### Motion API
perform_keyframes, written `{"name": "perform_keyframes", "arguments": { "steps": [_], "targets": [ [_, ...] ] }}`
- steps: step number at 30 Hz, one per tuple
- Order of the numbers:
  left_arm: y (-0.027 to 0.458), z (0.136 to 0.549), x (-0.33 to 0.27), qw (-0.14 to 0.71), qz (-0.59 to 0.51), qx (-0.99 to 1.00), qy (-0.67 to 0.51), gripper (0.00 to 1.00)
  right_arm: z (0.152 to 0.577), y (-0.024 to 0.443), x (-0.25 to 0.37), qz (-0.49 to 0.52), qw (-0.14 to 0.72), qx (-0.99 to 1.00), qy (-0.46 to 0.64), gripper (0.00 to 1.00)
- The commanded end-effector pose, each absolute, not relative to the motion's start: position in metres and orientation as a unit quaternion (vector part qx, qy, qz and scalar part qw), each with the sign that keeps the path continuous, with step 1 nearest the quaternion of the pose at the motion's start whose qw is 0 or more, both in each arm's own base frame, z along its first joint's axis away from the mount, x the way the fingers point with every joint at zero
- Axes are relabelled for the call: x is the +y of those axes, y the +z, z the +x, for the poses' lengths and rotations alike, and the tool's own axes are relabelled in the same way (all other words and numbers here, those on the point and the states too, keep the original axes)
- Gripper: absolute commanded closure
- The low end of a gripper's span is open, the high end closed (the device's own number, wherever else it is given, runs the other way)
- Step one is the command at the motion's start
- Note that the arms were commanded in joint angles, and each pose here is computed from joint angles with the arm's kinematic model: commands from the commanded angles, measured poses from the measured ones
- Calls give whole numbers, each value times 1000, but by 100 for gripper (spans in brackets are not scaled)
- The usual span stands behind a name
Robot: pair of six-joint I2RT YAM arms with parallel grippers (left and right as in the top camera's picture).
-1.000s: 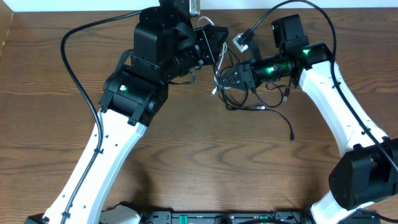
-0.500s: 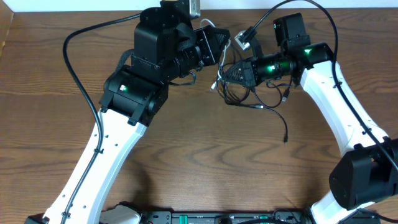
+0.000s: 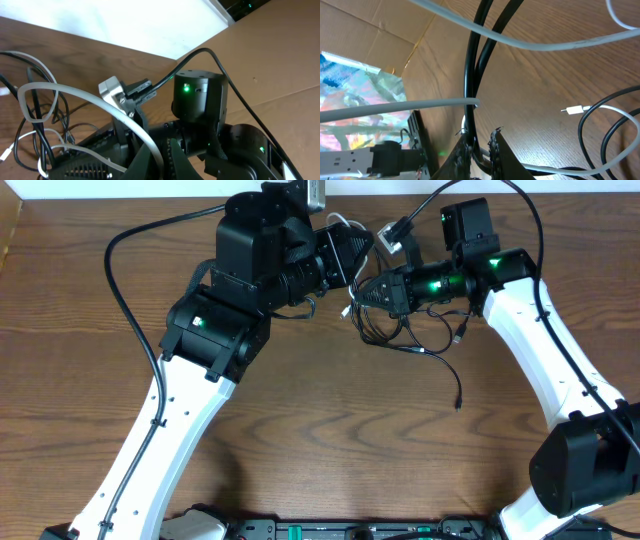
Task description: Untangle cables
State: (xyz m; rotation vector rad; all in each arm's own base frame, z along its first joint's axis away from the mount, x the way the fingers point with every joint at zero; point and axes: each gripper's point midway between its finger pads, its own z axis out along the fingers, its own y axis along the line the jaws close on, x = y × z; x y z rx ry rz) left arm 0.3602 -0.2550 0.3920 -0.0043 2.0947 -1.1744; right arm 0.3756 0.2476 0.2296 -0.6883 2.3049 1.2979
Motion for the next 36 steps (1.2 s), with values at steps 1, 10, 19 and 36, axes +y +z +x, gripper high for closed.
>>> {"name": "perform_keyframes", "arguments": {
  "steps": [1, 10, 19, 36],
  "targets": [
    [401, 357, -255, 361, 1, 808, -466, 93, 374, 237, 248, -243, 208, 825, 466, 91],
    [401, 357, -255, 361, 1, 807, -466, 93, 381, 232, 244, -225, 212, 840, 446, 99],
    [414, 370, -224, 393, -26, 798, -457, 93, 404, 181, 184, -87, 196, 940, 267, 99],
    [406, 372, -198, 349, -61, 804, -478, 92, 374, 213, 219, -212, 182, 866, 415, 93]
  ]
}}
